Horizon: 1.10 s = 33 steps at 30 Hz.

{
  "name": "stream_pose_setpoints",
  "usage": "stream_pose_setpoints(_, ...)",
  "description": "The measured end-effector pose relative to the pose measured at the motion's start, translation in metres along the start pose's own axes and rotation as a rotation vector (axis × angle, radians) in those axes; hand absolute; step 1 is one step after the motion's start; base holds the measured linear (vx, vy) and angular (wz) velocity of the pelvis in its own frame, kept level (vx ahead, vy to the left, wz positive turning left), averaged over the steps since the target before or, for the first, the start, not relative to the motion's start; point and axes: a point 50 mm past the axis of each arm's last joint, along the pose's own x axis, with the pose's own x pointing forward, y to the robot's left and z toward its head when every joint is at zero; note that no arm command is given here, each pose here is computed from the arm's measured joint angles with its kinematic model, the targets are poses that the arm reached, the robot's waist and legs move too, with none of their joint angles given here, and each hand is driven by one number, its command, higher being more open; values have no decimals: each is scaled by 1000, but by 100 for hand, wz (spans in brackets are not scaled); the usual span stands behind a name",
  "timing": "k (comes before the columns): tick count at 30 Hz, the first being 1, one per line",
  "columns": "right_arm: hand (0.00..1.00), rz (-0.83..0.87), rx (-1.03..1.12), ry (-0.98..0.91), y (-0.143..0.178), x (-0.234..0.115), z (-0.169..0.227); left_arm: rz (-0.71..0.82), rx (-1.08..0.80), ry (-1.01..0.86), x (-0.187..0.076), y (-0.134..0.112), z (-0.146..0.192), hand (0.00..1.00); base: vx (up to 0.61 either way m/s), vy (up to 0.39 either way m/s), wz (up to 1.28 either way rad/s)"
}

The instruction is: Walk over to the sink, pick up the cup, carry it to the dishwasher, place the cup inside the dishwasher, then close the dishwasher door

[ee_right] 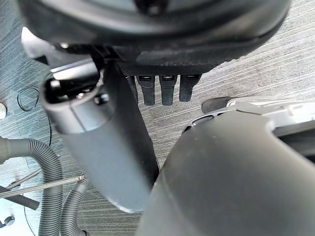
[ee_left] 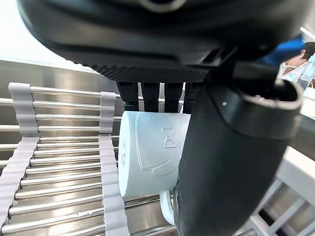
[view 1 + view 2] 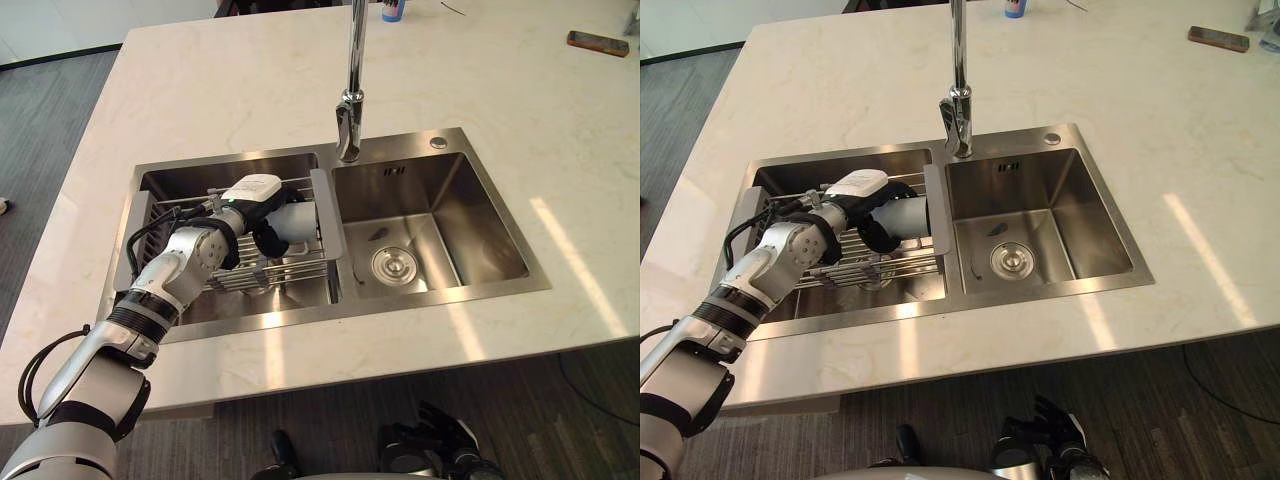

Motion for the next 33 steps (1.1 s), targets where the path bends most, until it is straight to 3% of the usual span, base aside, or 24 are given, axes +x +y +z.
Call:
stream_pose_setpoints(6, 90, -10, 2, 12, -3, -2, -5, 58, -56, -64, -6, -4, 17, 30, -1, 0, 8)
stream_pose_setpoints(13, 90, -29, 19, 18, -5, -5, -11, 196, -171, -145, -30, -11, 34, 30, -33, 9, 8)
stream_pose_setpoints(18, 90, -14, 37, 23, 3, -6, -15, 374, -531, -296, -69, -22, 62, 30, -31, 7, 2)
stream_pose_setpoints(23, 90, -16, 49, 45, 4, -11, -26, 489, -889, -301, -98, -43, 68, 30, -37, 6, -5)
stream_pose_setpoints(29, 90, -30, 58, 62, 1, -14, -33, 581, -1104, -194, -118, -57, 51, 30, -3, 3, -3)
stream_pose_setpoints(33, 90, -38, 57, 60, 0, -15, -33, 635, -1178, -225, -134, -54, 58, 30, -18, 19, -25)
